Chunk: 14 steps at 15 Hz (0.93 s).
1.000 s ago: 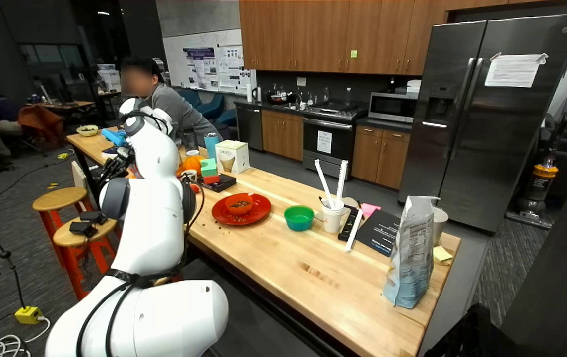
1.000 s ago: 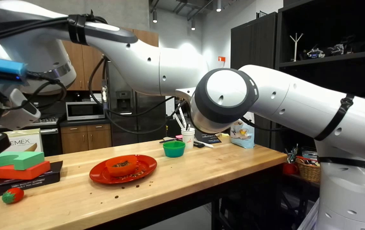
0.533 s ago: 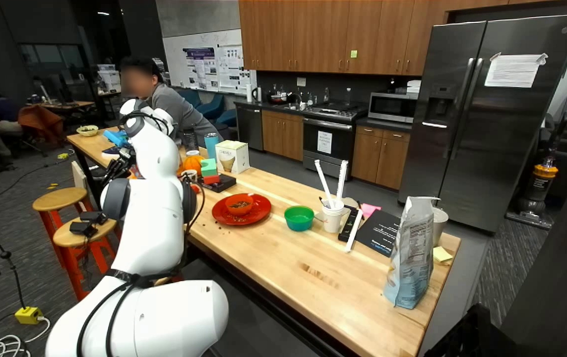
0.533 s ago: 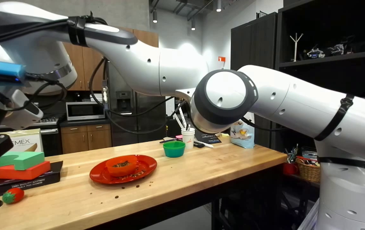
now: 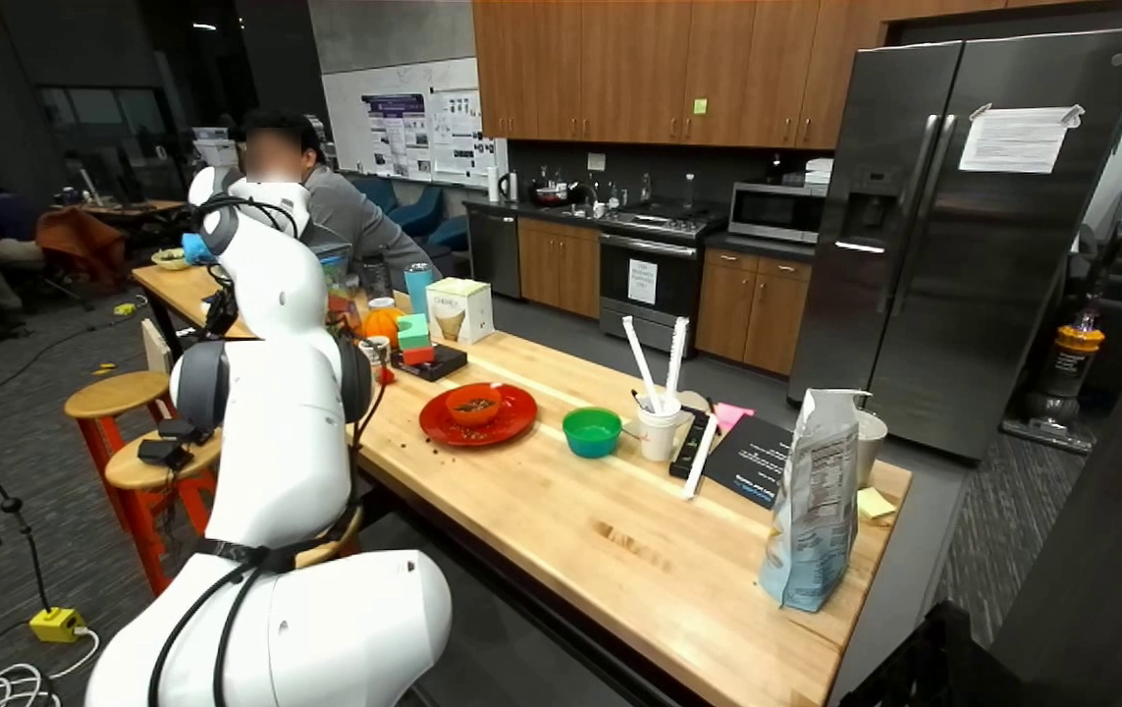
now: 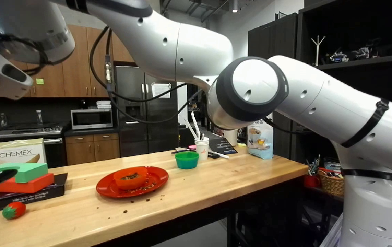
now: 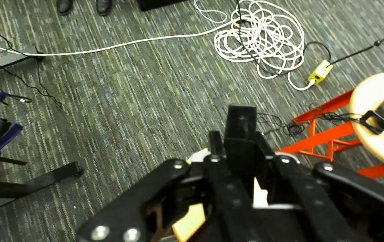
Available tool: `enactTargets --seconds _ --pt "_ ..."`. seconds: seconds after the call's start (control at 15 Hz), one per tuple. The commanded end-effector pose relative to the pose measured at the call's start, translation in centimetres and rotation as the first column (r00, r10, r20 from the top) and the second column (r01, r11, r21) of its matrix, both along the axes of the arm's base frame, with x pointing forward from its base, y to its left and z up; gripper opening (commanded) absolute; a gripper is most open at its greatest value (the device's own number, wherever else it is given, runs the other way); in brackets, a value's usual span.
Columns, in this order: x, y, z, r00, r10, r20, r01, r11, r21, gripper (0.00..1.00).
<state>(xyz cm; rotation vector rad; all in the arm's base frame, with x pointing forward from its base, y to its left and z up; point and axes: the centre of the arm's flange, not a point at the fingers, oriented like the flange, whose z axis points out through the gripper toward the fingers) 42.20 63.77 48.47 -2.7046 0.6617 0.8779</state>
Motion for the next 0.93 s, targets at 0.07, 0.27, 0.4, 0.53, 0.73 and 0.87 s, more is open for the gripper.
enactTargets --seconds 0.07,0.27,0.4,0.53,0.73,0.87 --pt "-8.1 -3.0 1.9 0.979 -0.175 0.102 0.187 0.975 -0.117 0.06" --pt "-10.2 -2.6 2.9 0.947 -0.295 0.128 0.314 0.932 -0.178 0.06" --pt "-11.8 -2.0 3.3 0.916 -0.373 0.15 0.398 0.893 -0.208 0.06" --pt "-13.0 -1.5 3.6 0.883 -0.435 0.177 0.467 0.853 -0.232 0.06" --pt "-15.2 -0.5 4.5 0.836 -0.504 0.217 0.547 0.796 -0.257 0.06" --pt "-17.0 0.1 5.5 0.804 -0.541 0.248 0.593 0.763 -0.257 0.06"
